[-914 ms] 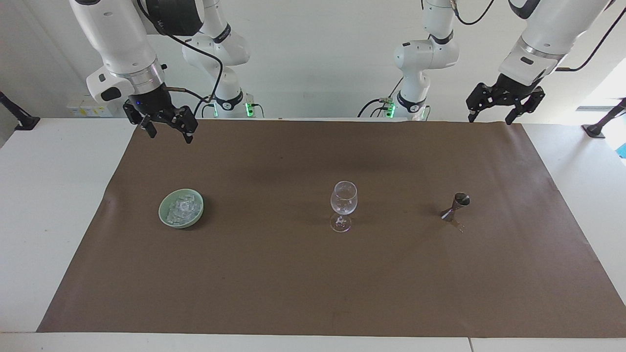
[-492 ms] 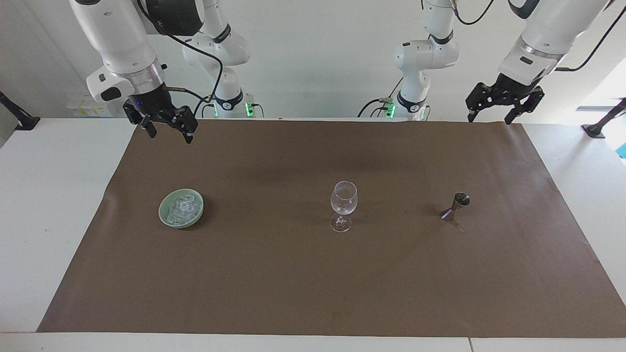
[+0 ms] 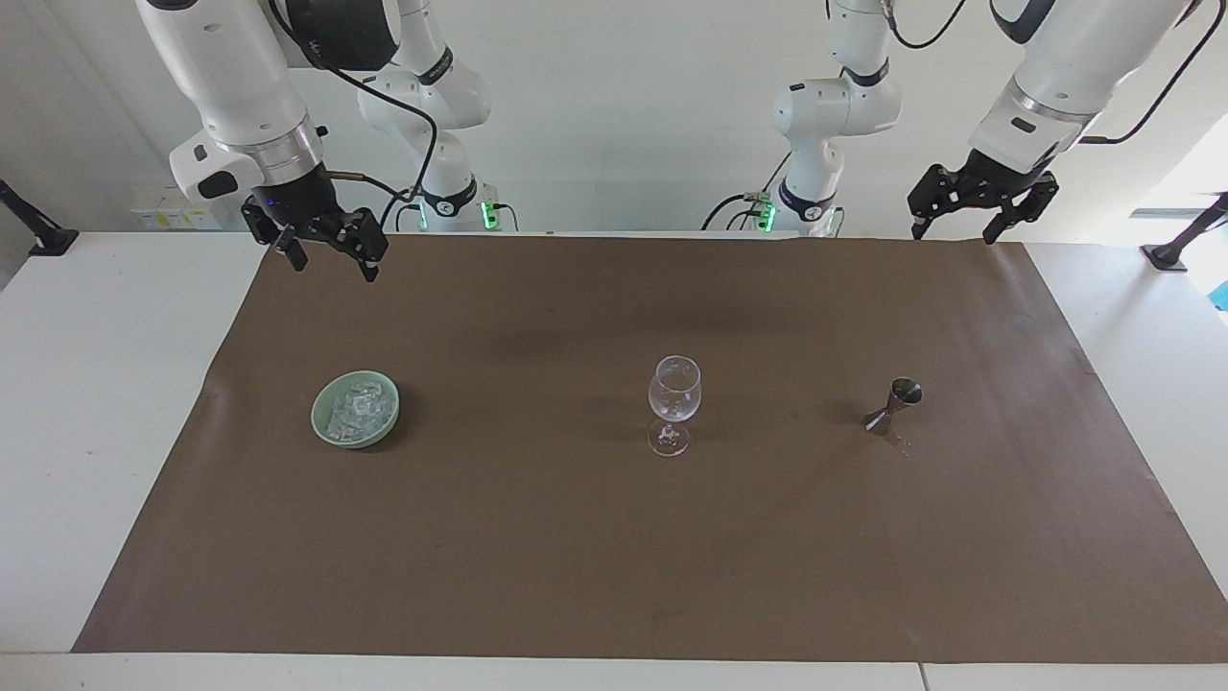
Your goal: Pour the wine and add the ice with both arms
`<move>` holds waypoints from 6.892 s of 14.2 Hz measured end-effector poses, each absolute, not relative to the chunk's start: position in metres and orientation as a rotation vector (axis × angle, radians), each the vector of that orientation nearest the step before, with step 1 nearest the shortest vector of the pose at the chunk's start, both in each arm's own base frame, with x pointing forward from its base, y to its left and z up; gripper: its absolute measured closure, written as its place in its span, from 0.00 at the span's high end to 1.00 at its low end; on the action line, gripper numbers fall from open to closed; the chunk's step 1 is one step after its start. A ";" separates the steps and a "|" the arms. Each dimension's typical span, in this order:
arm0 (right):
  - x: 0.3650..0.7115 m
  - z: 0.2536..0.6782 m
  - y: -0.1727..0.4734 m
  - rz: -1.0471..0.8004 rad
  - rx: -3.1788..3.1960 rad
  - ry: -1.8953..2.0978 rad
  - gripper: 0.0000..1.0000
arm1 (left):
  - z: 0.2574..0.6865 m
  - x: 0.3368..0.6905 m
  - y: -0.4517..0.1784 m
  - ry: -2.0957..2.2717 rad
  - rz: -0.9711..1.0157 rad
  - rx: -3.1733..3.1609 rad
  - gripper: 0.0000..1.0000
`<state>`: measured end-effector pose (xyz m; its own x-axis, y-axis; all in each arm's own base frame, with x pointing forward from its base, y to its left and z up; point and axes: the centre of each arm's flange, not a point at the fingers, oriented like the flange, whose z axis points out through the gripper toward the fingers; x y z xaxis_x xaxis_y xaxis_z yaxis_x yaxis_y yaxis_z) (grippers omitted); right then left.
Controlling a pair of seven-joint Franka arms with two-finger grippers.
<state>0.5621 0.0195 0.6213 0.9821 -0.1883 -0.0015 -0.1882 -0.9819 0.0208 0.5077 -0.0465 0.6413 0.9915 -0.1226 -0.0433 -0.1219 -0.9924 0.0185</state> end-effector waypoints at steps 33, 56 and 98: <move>0.562 0.621 0.020 -0.005 3.107 -0.295 1.00 | 0.426 0.514 0.085 1.924 -0.515 1.890 1.00; 0.562 0.621 0.020 -0.005 3.107 -0.295 1.00 | 0.261 0.454 0.089 1.952 -0.563 0.896 1.00; 0.562 0.621 0.020 -0.005 3.107 -0.295 1.00 | 0.244 0.492 0.063 1.898 -0.502 0.767 0.24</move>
